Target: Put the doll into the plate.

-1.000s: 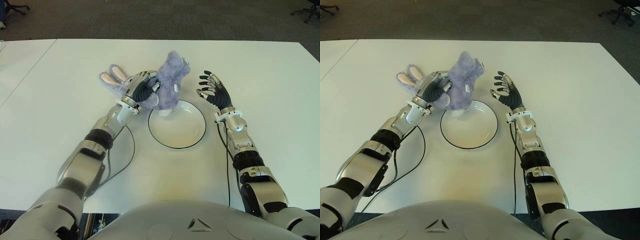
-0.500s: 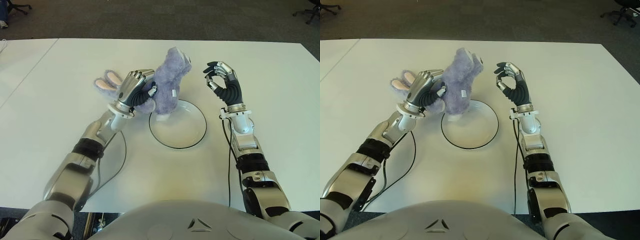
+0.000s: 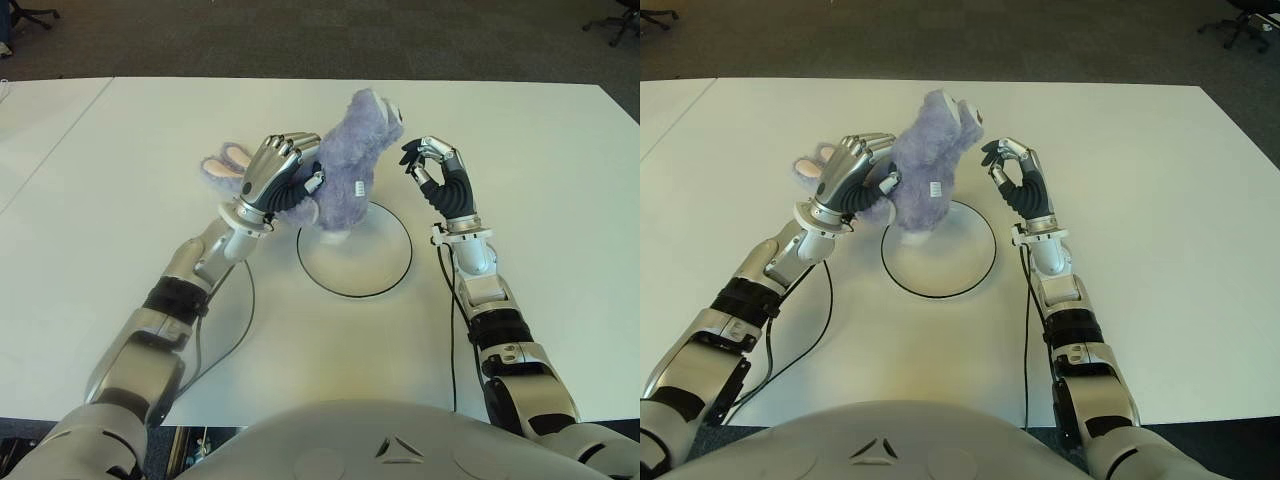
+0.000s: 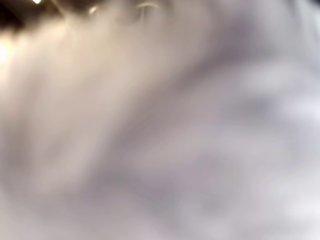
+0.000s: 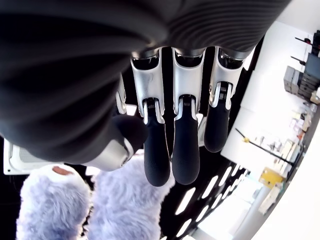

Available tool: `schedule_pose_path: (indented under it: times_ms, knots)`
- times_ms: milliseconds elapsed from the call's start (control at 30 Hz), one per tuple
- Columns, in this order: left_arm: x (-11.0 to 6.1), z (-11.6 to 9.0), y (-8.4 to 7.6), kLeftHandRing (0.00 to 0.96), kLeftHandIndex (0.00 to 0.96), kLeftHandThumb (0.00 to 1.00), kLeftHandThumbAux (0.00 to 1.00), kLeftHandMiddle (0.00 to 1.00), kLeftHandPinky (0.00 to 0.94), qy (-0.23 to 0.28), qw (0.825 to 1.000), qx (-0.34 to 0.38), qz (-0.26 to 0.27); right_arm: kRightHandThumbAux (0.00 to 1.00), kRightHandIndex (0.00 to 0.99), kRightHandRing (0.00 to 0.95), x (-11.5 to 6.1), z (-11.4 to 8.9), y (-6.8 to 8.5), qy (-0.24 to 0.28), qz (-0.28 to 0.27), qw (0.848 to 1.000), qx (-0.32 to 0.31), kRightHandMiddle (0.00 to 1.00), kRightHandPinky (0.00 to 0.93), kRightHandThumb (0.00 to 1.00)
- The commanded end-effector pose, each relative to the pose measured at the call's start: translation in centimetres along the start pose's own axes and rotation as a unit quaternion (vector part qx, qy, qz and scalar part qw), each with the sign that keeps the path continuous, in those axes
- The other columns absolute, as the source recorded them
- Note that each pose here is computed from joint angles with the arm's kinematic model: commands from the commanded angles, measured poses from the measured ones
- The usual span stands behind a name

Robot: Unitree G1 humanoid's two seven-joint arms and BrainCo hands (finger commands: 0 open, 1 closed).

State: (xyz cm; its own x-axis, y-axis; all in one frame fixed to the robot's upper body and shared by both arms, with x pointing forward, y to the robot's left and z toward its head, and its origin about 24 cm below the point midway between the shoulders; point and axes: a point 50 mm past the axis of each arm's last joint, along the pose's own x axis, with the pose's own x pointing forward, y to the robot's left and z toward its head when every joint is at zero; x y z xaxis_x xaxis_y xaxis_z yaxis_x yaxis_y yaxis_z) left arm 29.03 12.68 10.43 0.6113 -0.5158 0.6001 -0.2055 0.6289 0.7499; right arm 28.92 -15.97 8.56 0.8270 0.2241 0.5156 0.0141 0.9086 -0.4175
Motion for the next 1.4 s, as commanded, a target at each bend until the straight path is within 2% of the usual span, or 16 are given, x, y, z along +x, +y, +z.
schedule_pose_path:
  times_ms: [33, 400, 567, 967, 1400]
  knots:
    - [0.5, 0.0, 0.3, 0.856, 0.441, 0.72, 0.694, 0.86, 0.857, -0.007, 1.0, 0.002, -0.004, 0.694, 0.361, 0.573, -0.5, -0.1, 0.4, 0.006, 0.005, 1.0, 0.003, 0.522, 0.603, 0.827]
    - [1.1, 0.3, 0.1, 0.849, 0.442, 0.72, 0.695, 0.837, 0.857, -0.019, 0.999, -0.04, -0.013, 0.693, 0.361, 0.569, -0.7, -0.2, 0.9, 0.016, 0.006, 1.0, -0.001, 0.52, 0.601, 0.829]
    - [1.5, 0.6, -0.2, 0.86, 0.441, 0.721, 0.694, 0.85, 0.85, -0.032, 0.999, -0.036, -0.011, 0.692, 0.361, 0.563, -0.9, -0.3, 1.1, 0.021, 0.007, 1.0, 0.0, 0.521, 0.583, 0.829]
    - [2.4, 1.4, -0.8, 0.839, 0.442, 0.723, 0.694, 0.832, 0.851, -0.041, 0.996, -0.073, -0.033, 0.69, 0.364, 0.561, -1.1, -0.4, 1.5, 0.025, 0.005, 1.0, -0.013, 0.525, 0.61, 0.831]
    - [2.5, 2.5, -1.7, 0.843, 0.441, 0.722, 0.694, 0.838, 0.848, -0.043, 0.993, -0.097, -0.05, 0.691, 0.365, 0.555, -1.1, -0.6, 1.8, 0.042, 0.008, 0.999, -0.007, 0.514, 0.589, 0.829]
